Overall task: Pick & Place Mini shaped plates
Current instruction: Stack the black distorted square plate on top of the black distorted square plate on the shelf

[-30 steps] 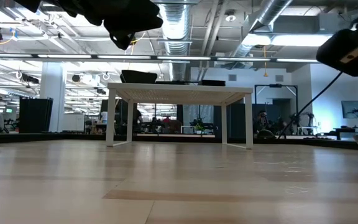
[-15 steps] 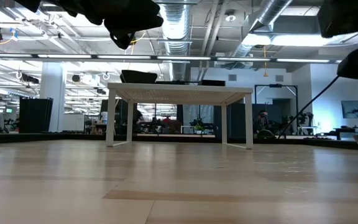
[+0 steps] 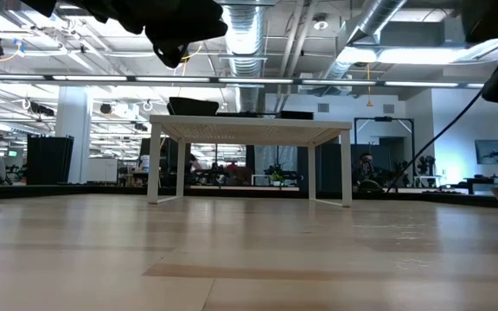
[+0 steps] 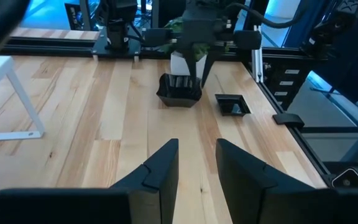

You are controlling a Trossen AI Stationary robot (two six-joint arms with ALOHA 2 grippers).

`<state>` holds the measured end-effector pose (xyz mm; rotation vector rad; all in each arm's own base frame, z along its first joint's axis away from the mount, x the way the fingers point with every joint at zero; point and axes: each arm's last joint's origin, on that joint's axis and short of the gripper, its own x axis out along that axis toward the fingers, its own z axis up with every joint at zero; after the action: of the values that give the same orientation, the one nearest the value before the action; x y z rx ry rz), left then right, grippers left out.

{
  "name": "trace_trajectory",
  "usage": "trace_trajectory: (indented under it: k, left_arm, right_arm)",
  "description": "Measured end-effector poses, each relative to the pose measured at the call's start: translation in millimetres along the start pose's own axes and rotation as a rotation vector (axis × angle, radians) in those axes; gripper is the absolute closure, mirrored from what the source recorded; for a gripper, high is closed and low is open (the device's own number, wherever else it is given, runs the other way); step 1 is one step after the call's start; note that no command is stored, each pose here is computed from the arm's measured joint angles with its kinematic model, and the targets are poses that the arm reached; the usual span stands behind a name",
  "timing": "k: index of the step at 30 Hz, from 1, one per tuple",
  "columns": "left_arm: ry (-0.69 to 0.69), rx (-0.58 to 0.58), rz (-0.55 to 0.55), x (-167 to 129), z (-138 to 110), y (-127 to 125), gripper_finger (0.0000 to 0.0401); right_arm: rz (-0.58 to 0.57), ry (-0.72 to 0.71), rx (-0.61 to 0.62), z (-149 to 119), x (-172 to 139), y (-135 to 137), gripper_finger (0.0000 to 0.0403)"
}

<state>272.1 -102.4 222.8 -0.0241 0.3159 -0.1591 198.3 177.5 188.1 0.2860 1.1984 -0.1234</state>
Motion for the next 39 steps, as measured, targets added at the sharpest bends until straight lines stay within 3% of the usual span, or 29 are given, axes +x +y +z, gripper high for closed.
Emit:
trace_trajectory:
  k: [12,27,39]
  left_arm:
    - [-0.027,0.002,-0.004,0.0,2.7,-0.3,0.0293]
    - [-0.060,-0.006,-0.007,-0.2,5.9,-0.6,0.0293]
    - [-0.061,-0.009,-0.007,-0.2,6.0,-0.6,0.0293]
  right_arm:
    - [0.031,-0.001,-0.039,-18.0,17.4,-6.0,0.0350]
    - [0.144,0.018,-0.067,-0.8,14.8,-1.6,0.0360]
    - [0.131,0.008,-0.031,3.4,15.8,-4.8,0.0391]
